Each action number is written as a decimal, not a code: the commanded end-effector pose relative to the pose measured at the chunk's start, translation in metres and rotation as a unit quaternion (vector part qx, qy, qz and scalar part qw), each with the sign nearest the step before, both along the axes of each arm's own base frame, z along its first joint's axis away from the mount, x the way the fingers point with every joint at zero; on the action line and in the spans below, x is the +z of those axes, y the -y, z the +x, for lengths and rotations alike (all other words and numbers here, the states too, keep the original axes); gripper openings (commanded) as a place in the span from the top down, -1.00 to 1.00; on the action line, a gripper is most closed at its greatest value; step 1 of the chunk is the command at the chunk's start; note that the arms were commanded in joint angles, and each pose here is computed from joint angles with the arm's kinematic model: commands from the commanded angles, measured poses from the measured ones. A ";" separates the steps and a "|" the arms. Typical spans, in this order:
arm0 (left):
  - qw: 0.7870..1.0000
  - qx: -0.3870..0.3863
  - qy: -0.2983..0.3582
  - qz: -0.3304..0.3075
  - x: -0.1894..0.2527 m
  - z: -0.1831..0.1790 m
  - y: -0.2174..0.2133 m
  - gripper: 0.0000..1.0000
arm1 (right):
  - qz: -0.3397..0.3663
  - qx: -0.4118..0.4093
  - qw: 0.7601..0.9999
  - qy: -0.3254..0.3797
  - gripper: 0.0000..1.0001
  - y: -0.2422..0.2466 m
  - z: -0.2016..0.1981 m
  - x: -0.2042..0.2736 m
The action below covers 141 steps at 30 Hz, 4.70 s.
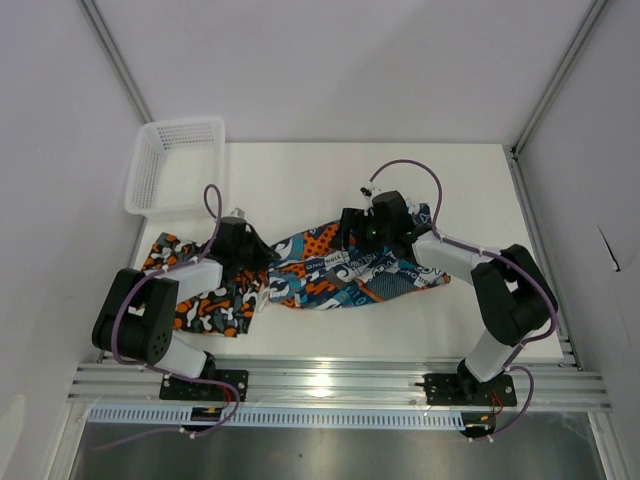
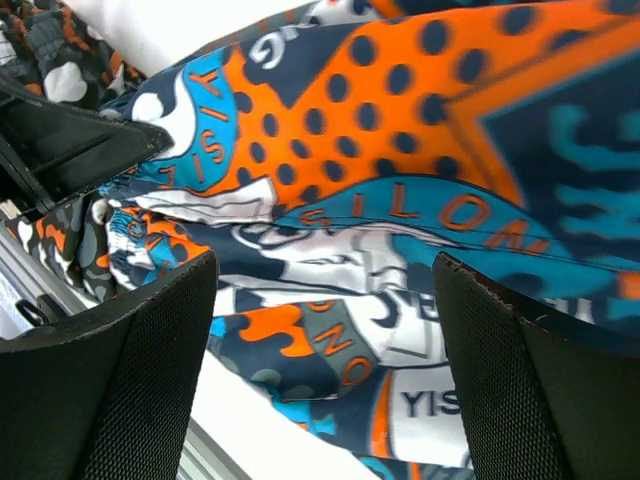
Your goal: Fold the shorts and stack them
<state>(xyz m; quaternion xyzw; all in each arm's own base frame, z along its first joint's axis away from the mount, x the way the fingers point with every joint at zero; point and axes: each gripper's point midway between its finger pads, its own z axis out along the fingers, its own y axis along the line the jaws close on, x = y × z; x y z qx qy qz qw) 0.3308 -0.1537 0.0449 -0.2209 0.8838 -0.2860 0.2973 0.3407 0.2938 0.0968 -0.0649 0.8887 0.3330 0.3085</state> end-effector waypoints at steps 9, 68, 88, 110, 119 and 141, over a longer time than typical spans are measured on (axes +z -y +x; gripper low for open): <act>0.994 0.086 0.020 0.059 -0.006 0.010 -0.041 1.00 | 0.029 -0.036 0.995 -0.085 -0.78 0.032 0.009 -0.050; 0.994 -0.083 -0.032 0.060 -0.030 -0.015 0.054 -0.73 | -0.020 0.044 0.985 -0.166 -0.45 -0.047 0.002 -0.066; 0.984 -0.095 -0.067 0.134 -0.036 -0.016 0.040 0.71 | 0.009 -0.081 0.993 -0.081 -0.70 0.077 0.012 0.000; 0.971 -0.135 -0.009 0.195 -0.002 0.054 0.054 0.63 | -0.023 -0.335 0.941 -0.034 -0.55 0.285 0.064 0.013; 0.976 -0.155 0.009 0.153 0.008 0.074 0.060 0.64 | -0.023 -0.321 0.945 -0.048 -0.43 0.291 0.100 -0.014; 0.975 -0.178 0.028 0.133 0.014 0.100 0.059 0.65 | 0.073 -0.288 0.954 -0.033 1.00 0.284 0.138 -0.002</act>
